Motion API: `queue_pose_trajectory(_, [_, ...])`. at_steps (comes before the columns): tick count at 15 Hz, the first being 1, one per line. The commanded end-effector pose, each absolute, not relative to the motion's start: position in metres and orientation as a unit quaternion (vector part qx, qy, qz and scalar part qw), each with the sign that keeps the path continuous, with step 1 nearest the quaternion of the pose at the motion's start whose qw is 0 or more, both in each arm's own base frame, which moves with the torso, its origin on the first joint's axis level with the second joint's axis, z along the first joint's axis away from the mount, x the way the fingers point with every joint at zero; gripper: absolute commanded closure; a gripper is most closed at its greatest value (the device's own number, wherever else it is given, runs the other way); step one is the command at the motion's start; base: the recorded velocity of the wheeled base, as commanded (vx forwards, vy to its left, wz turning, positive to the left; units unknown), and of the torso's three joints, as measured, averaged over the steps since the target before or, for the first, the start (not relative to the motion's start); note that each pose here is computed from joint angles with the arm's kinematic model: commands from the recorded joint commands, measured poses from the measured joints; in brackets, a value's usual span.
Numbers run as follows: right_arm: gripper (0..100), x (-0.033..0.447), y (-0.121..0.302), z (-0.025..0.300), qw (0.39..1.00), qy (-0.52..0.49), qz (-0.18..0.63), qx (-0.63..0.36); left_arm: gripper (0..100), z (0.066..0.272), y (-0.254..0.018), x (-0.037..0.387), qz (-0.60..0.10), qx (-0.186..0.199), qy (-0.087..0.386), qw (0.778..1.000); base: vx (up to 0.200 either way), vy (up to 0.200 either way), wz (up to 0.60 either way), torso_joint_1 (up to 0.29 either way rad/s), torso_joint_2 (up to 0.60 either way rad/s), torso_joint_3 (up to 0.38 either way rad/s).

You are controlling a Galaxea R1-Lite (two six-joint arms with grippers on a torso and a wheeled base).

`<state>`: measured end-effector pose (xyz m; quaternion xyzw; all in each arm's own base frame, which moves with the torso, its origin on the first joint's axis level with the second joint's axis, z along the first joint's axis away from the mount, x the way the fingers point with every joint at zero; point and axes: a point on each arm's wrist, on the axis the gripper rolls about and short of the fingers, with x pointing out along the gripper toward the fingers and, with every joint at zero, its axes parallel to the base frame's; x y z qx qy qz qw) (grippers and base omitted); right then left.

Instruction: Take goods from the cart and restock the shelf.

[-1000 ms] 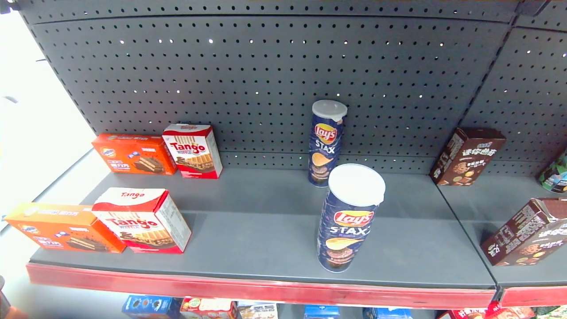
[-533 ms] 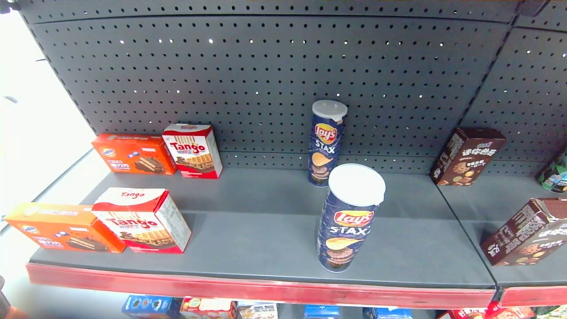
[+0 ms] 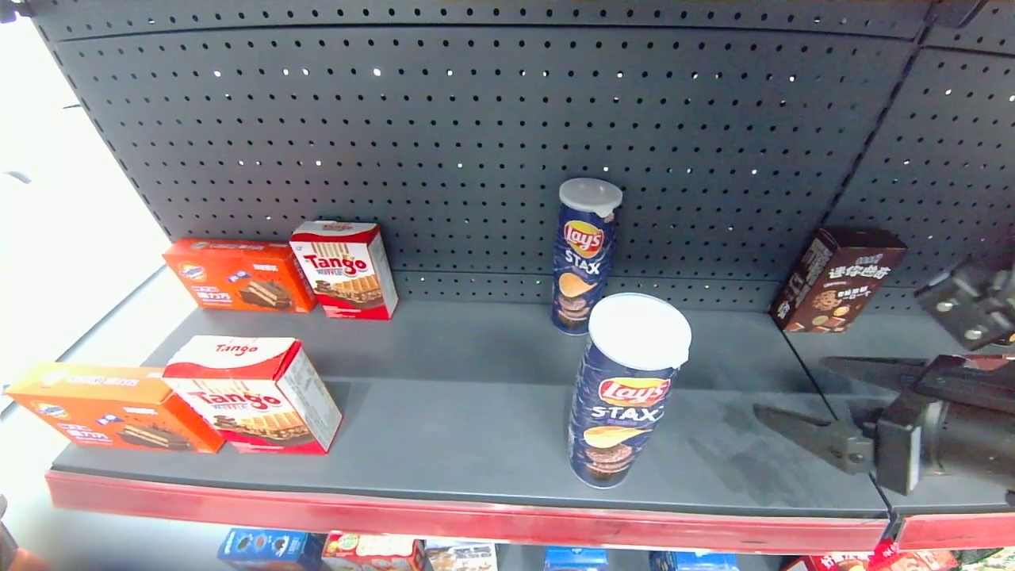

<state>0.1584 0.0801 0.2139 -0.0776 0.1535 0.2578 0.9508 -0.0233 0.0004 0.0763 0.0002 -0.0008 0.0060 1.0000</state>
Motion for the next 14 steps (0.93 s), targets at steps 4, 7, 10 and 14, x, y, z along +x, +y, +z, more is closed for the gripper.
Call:
queue_pose_trajectory(4, [0,0.198,0.116,0.189,0.932,0.22,0.27,-0.104,0,0.076,0.0,-0.023,0.006,0.0,0.0,1.0,0.0,0.0,0.0,0.0,0.0,0.0])
queue_pose_trajectory(7, [0,0.198,0.123,0.183,0.925,0.23,0.283,-0.11,0,0.076,0.0,-0.023,0.006,0.0,0.0,1.0,0.0,0.0,0.0,0.0,0.0,0.0])
queue_pose_trajectory(10, [0,0.198,0.129,0.18,0.921,0.235,0.29,-0.114,0,0.076,0.0,-0.023,0.005,-0.001,0.0,1.0,0.0,0.0,0.0,0.0,0.0,0.0])
queue_pose_trajectory(14, [0,0.207,0.134,0.175,0.919,0.245,0.286,-0.118,0,0.076,0.0,-0.023,0.005,-0.001,0.0,1.0,0.0,0.0,0.0,0.0,0.0,0.0])
